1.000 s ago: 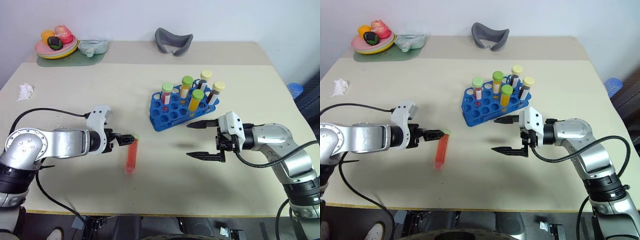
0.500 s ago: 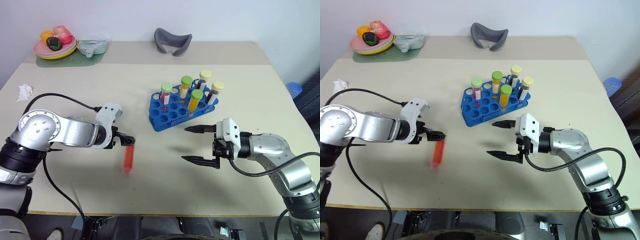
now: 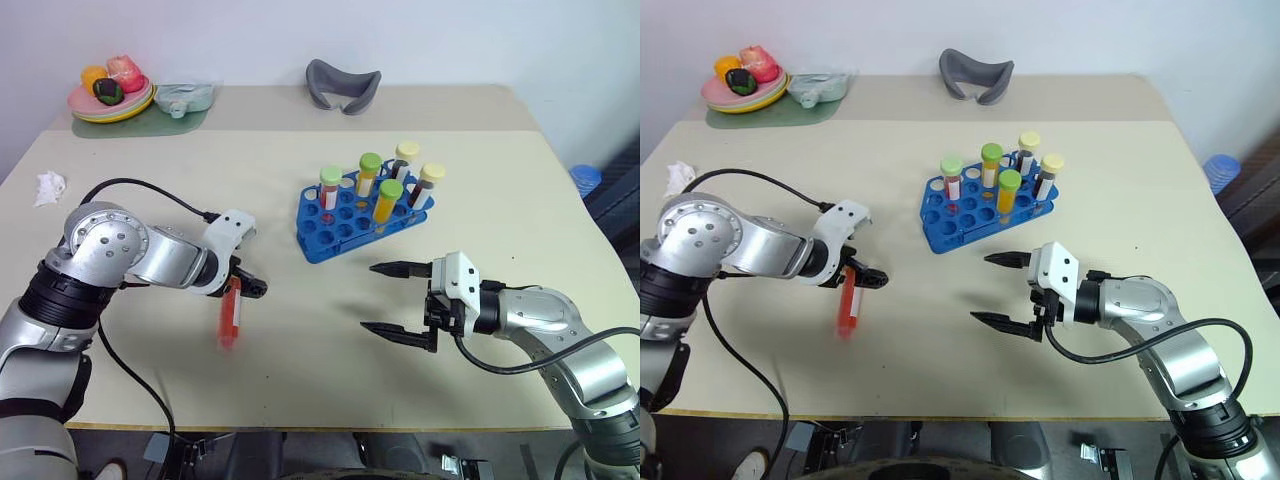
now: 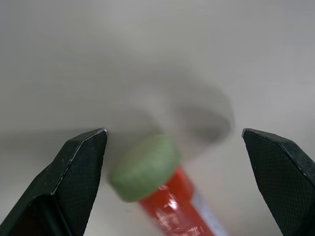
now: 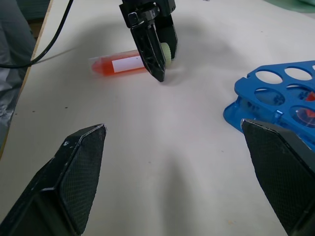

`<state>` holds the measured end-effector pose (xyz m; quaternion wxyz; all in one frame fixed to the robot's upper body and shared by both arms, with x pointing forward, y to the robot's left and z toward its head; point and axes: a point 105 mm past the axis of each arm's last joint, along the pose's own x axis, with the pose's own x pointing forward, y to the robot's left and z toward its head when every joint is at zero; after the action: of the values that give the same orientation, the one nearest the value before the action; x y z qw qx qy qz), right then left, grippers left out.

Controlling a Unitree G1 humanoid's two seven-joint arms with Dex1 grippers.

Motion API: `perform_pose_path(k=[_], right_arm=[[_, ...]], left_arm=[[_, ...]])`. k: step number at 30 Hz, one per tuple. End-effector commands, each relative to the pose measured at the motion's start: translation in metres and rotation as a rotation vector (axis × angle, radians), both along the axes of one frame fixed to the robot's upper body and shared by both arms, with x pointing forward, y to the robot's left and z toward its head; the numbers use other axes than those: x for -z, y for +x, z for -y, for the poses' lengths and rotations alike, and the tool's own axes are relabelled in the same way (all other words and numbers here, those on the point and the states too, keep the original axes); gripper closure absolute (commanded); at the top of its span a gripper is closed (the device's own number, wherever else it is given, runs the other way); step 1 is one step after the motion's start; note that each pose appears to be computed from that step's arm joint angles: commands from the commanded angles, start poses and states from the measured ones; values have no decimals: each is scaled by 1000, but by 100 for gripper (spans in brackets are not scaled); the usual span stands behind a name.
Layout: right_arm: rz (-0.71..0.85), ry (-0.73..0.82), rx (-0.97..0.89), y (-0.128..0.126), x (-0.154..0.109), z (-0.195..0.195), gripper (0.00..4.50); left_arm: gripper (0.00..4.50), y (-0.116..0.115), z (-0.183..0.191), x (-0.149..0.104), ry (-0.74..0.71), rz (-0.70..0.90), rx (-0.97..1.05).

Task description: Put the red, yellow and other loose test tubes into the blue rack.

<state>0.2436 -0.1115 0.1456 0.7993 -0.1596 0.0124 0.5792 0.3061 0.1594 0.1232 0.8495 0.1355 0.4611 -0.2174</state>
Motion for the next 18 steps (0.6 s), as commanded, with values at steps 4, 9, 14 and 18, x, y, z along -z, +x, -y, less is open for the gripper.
perform_pose_path(k=[4,9,14,18], right_arm=[[80,5,-28,4,-15,-5,2],[63,-14,-70,4,-17,-3,2],[37,-45,-104,6,-18,6,2],[26,-56,-142,7,-20,6,2]], left_arm=[[0,10,-23,0,114,55,-70],[0,0,-23,4,82,52,-60],[0,-19,-13,4,-46,37,-32],[0,-34,-15,1,-91,38,-43]])
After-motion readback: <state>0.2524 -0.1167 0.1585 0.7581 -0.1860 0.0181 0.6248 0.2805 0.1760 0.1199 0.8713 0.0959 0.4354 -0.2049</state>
